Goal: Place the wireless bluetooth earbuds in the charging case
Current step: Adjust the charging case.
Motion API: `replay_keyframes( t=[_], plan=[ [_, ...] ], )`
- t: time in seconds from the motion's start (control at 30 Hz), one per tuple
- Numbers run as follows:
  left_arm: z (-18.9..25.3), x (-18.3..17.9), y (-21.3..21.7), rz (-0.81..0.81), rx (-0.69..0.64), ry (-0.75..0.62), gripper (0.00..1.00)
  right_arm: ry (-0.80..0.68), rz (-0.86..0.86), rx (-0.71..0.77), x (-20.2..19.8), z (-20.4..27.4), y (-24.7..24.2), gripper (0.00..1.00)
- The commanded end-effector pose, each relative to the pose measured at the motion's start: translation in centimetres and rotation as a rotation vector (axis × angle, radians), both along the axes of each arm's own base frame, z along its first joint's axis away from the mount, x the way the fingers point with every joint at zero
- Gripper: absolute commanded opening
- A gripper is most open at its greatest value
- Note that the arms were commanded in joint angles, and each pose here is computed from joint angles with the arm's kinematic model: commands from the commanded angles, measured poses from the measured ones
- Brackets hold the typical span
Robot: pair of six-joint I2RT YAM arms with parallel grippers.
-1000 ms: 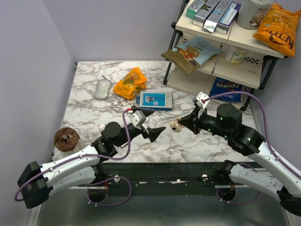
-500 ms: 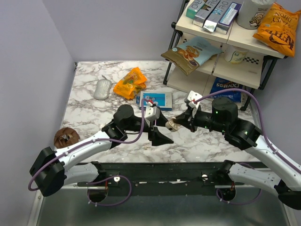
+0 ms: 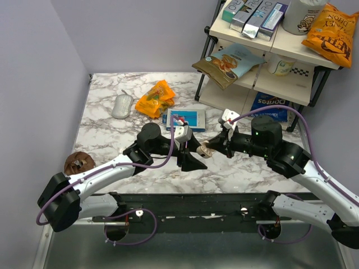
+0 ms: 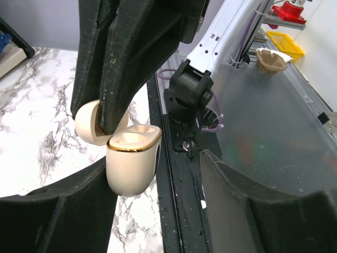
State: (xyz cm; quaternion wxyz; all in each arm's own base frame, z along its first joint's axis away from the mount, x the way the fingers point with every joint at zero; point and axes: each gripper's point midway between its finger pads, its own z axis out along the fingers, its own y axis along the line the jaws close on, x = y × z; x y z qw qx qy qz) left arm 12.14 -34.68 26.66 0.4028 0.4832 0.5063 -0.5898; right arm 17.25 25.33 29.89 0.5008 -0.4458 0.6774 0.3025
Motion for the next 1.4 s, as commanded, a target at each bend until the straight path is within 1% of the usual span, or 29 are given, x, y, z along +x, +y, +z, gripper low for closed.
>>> replay_keyframes(
  t=[0.0, 0.1, 0.47, 0.9, 1.1, 1.3, 1.37],
  plan=[
    [0.7, 0.8, 0.0, 0.031, -0.019, -0.012, 0.75, -0.017, 0.018, -0.003, -0.4, 0.3, 0.0, 0.01],
    [0.7, 1.1, 0.1, 0.052, -0.016, -0.015, 0.79, -0.021, 0.019, -0.002, -0.5, 0.4, -0.1, 0.01],
    [1.2, 3.0, 0.2, 0.118, -0.028, -0.010, 0.77, -0.016, 0.045, 0.003, -1.0, 0.4, 0.2, 0.01],
    [2.2, 3.1, -0.2, 0.106, -0.053, -0.017, 0.78, -0.006, 0.046, -0.006, -0.8, 0.0, 0.6, 0.01],
    [2.5, 2.9, -0.3, 0.088, -0.064, -0.006, 0.76, 0.000, 0.049, -0.012, -0.8, -0.2, 0.8, 0.01],
    [2.3, 2.6, -0.3, 0.077, -0.060, -0.002, 0.69, -0.005, 0.043, -0.010, -0.7, -0.1, 0.7, 0.01],
    [1.9, 2.5, -0.3, 0.075, -0.055, 0.002, 0.69, -0.004, 0.041, -0.008, -0.7, -0.1, 0.7, 0.01]
  ],
)
